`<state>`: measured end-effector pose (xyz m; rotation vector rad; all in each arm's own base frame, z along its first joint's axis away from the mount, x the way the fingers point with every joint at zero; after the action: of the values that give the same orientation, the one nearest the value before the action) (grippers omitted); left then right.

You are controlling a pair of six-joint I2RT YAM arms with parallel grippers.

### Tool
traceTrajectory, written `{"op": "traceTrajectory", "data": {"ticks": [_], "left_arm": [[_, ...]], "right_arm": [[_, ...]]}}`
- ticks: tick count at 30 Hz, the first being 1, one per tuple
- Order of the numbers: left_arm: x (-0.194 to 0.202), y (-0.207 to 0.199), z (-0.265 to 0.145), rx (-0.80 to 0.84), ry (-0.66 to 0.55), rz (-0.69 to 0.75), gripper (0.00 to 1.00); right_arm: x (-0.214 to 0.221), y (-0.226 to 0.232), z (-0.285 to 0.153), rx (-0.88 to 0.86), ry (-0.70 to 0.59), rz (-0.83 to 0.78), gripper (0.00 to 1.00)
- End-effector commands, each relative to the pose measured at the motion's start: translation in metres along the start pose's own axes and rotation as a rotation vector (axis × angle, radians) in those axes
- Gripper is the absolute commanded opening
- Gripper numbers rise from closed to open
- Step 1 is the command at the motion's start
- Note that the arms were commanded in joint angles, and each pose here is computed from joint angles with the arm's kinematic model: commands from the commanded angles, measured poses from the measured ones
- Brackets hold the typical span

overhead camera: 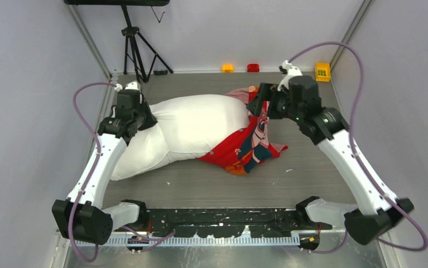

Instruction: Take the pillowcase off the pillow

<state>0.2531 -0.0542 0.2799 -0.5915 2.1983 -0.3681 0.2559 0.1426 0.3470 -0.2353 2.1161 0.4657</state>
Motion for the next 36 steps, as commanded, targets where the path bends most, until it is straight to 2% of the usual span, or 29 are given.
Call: {"op": "traceTrajectory", "data": {"ticks": [1,4,8,13,20,22,24,26,27,31,36], "left_arm": [[-0.034,-0.018,-0.004,0.035,-0.154,-0.082,0.00],[-0.033,-0.019,-0.002,0.038,-0.153,-0.108,0.00],[-0.031,-0.016,-0.003,0.029,-0.161,-0.112,0.00],[-0.031,-0.015,-0.007,0.028,-0.158,-0.113,0.00],[-0.031,-0.012,-0.013,0.010,-0.169,-0.100,0.00],[-0.030,-0.010,-0.013,-0.002,-0.173,-0.096,0.00],[-0.031,-0.006,-0.013,-0.029,-0.191,-0.077,0.00],[-0.038,0.002,-0.014,-0.084,-0.215,-0.069,0.00],[-0.043,0.008,-0.014,-0.104,-0.219,-0.083,0.00],[-0.061,0.031,-0.022,-0.106,-0.251,-0.200,0.00],[-0.062,0.039,-0.026,-0.136,-0.313,-0.222,0.00]], "right_arm": [[0.021,-0.009,-0.044,0.070,-0.002,-0.060,0.90],[0.056,-0.010,-0.050,0.071,0.118,-0.075,0.91],[0.100,-0.015,-0.039,0.039,0.207,-0.041,0.91],[0.119,-0.003,-0.017,-0.137,0.195,0.029,0.91],[0.133,-0.004,0.015,-0.112,0.276,0.010,0.90],[0.134,-0.010,0.018,-0.038,0.276,0.015,0.74],[0.133,-0.022,0.018,0.113,0.242,0.031,0.44],[0.132,-0.036,0.014,0.293,0.171,0.084,0.08],[0.132,-0.045,0.011,0.373,0.132,0.107,0.01],[0.133,-0.080,-0.001,0.543,0.052,0.248,0.00],[0.132,-0.115,-0.028,0.735,-0.083,0.397,0.00]]}}
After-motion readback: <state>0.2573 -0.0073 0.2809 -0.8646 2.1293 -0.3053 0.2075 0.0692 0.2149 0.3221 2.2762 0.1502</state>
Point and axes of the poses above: each gripper's point midway between its finger pads, its own z axis out along the fingers, its own y axis along the line the jaws close on, x = y × z, the point moved 9 cm from there along -z, back along the fingers, and after that the axes turned 12 degrees about -z, right-handed, at the moved point
